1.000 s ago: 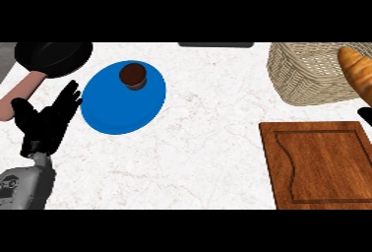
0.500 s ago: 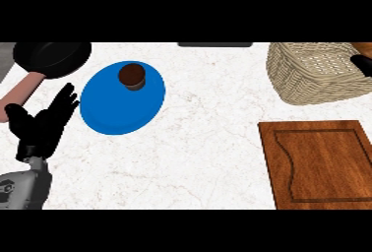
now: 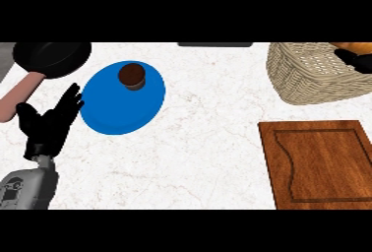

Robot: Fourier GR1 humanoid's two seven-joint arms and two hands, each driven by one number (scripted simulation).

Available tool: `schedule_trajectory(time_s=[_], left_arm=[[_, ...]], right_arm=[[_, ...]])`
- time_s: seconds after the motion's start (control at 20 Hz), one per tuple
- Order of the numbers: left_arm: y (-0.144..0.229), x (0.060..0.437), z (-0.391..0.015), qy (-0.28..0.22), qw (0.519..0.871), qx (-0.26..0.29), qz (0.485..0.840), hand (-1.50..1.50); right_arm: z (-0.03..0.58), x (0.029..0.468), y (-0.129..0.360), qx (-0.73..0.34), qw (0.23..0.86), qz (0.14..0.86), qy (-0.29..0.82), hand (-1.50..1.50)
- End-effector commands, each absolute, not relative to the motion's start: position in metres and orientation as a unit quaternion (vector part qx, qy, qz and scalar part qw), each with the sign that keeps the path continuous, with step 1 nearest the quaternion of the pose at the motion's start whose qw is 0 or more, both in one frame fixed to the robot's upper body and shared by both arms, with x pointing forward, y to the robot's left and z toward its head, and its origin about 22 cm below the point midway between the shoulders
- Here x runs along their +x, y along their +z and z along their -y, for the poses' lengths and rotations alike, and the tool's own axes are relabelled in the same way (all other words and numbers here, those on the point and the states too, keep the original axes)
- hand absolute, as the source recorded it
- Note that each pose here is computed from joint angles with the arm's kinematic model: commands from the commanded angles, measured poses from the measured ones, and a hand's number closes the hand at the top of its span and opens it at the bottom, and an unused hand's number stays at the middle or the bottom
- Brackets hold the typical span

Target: Pick the croissant from the cutting board and place it in the basket

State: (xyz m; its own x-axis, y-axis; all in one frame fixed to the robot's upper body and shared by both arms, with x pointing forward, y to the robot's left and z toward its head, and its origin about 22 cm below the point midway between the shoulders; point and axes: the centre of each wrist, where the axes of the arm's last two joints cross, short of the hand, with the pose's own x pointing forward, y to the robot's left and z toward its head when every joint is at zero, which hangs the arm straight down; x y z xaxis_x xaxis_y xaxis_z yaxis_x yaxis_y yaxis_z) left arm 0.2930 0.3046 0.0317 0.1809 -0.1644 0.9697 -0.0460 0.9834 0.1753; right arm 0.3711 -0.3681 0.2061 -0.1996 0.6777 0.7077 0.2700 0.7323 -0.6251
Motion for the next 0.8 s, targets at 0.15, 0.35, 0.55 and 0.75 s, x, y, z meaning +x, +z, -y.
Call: schedule_trajectory(time_s=[0.15, 0.35, 0.55, 0.75], left_arm=[[0.048, 0.312, -0.317, -0.031, 0.762, 0.088, 0.641, 0.00], [0.033, 0.315, -0.311, -0.032, 0.768, 0.094, 0.633, 0.00], [0.046, 0.302, -0.309, -0.033, 0.764, 0.080, 0.639, 0.00], [0.031, 0.285, -0.315, -0.036, 0.765, 0.082, 0.637, 0.00]], right_arm=[[0.389, 0.400, 0.183, -0.322, 0.565, 0.737, 0.183, -1.50], [0.392, 0.401, 0.193, -0.284, 0.544, 0.766, 0.193, -1.50], [0.388, 0.413, 0.197, -0.269, 0.545, 0.785, 0.118, -1.50], [0.431, 0.400, 0.218, -0.241, 0.584, 0.775, -0.003, -1.50]])
